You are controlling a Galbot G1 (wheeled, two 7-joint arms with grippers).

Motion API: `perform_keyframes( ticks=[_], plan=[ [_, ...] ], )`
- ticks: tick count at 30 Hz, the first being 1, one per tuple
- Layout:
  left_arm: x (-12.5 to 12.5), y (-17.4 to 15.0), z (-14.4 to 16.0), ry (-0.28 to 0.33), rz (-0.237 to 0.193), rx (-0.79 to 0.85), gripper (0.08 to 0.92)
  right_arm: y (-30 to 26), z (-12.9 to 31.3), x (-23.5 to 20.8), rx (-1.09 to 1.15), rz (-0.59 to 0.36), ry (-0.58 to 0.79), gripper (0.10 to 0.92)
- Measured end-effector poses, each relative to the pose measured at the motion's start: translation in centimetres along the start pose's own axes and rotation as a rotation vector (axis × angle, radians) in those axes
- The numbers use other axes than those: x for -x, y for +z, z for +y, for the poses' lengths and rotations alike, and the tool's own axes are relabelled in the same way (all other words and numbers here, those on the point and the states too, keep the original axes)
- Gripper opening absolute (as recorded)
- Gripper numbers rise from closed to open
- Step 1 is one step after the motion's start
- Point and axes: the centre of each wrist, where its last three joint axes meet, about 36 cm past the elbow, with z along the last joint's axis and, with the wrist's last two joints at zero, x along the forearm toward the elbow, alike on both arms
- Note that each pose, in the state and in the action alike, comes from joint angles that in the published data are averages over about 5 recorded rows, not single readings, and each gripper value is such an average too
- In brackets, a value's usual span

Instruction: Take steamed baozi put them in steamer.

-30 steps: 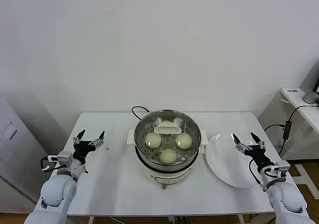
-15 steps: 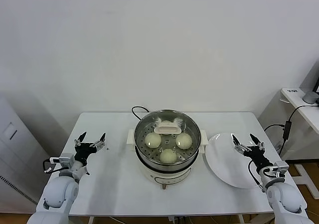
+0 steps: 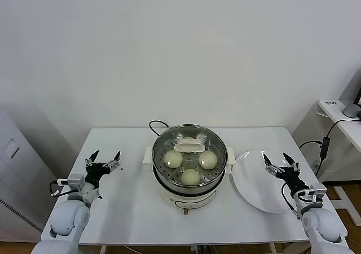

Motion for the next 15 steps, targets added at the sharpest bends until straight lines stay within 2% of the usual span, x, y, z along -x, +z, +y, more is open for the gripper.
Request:
perform_keyframes(
  ticks=[15],
  plan=[
    [-0.11,-0.03,-0.07,0.006,0.007,-0.015,0.823,0.08,-0.07,-0.14,-0.007,0.009,0.007,0.823]
  ],
)
